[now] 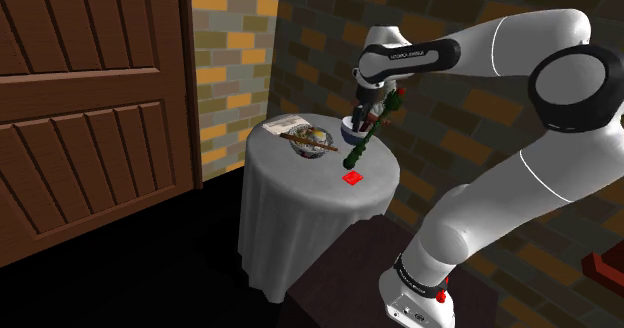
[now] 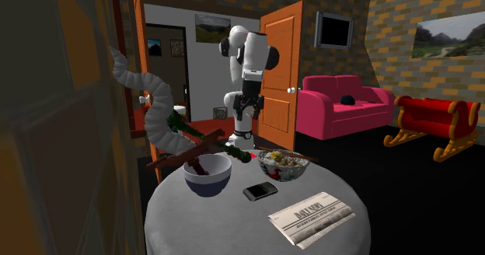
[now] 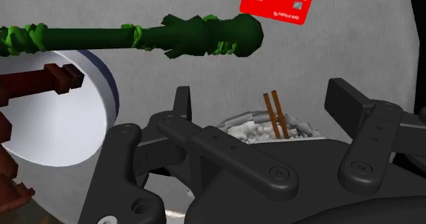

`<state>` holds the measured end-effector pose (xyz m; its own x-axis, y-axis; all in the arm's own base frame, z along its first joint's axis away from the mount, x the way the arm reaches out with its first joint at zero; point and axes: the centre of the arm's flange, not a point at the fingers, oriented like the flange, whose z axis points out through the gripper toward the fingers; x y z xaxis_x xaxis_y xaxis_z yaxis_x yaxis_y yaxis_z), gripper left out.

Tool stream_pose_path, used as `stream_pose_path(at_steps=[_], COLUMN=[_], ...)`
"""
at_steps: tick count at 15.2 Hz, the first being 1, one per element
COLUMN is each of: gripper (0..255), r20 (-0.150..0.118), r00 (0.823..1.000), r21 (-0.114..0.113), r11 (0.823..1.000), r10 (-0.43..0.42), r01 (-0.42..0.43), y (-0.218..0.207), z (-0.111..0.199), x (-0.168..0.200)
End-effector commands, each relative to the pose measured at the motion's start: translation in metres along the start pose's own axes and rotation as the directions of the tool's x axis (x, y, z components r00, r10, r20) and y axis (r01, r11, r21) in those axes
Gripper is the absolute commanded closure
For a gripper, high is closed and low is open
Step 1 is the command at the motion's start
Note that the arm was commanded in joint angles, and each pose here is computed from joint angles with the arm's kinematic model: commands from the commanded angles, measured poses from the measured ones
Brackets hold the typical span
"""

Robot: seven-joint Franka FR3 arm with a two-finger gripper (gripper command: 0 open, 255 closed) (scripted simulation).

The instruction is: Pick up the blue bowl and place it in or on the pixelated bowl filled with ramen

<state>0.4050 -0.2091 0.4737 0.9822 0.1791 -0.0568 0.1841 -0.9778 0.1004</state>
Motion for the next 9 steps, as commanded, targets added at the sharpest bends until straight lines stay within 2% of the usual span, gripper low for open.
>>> stream_pose_path(at_steps=[1,9], gripper=[0,0], r20=[-0.003,-0.015], r00=[1.000,1.000], r21=[-0.004,-0.011], r11=[1.000,1.000], r10=[-0.002,-0.007], r01=[0.002,0.007], y=[0.021,0.102], z=[0.014,0.070], x=[0.009,0.043])
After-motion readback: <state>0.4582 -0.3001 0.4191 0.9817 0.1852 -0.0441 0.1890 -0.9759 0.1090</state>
